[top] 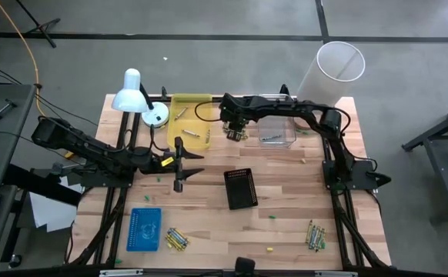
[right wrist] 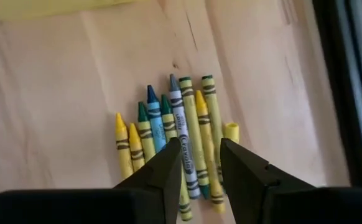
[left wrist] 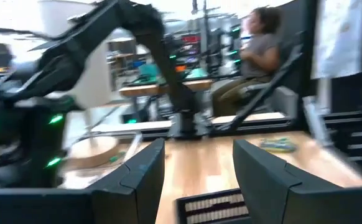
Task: Sort crayons
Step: Put the gray crayon into the yellow transparent bin
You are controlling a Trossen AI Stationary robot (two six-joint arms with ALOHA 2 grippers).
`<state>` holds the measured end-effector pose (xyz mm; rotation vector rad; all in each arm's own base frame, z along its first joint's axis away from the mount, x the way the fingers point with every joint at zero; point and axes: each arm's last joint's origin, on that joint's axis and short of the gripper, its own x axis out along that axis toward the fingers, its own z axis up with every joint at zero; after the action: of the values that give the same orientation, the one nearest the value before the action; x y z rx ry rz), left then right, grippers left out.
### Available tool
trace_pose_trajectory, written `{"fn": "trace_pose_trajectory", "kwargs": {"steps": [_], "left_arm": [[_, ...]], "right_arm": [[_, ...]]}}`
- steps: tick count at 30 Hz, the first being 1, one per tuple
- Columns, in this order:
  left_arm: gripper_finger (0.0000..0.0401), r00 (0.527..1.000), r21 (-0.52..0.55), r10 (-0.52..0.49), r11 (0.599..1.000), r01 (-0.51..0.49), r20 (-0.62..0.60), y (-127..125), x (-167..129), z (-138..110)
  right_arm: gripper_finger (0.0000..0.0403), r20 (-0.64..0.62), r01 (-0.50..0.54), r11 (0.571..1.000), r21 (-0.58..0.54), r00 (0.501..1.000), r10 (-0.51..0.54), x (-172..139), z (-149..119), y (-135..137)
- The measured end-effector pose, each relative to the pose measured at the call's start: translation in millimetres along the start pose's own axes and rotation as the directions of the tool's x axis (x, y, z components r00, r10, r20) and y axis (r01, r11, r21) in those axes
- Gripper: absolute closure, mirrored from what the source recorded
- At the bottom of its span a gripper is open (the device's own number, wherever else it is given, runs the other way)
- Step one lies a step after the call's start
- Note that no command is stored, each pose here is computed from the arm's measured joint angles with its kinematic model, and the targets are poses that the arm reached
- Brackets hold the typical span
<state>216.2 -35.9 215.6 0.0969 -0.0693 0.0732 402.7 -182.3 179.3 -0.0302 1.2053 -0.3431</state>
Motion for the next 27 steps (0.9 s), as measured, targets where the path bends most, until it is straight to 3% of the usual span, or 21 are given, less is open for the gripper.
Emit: {"fn": "trace_pose_trajectory", "kwargs": {"steps": [4,8,11,16,27], "left_arm": [[0.0227,0.984,0.064,0.174,0.983,-0.171,-0.048,5,0,-3],[0.0227,0.922,0.129,0.378,0.921,-0.367,-0.076,14,-1,-5],[0.0227,0.888,0.155,0.449,0.889,-0.431,-0.102,21,-1,-9],[0.0227,0.875,0.140,0.461,0.885,-0.443,-0.147,30,0,-15],[0.0227,0.918,0.105,0.354,0.934,-0.340,-0.180,28,1,-19]], "right_arm": [[0.0299,0.022,0.010,0.998,-0.055,1.000,-0.008,-10,1,-7],[0.0299,0.056,0.029,0.996,-0.088,0.998,-0.024,-27,1,-18],[0.0299,0.103,0.043,0.995,-0.094,0.994,-0.034,-39,3,-26],[0.0299,0.189,0.007,0.996,-0.086,0.982,0.010,-49,5,-39],[0.0300,0.105,-0.129,0.987,0.100,0.987,0.118,-32,-10,-34]]}}
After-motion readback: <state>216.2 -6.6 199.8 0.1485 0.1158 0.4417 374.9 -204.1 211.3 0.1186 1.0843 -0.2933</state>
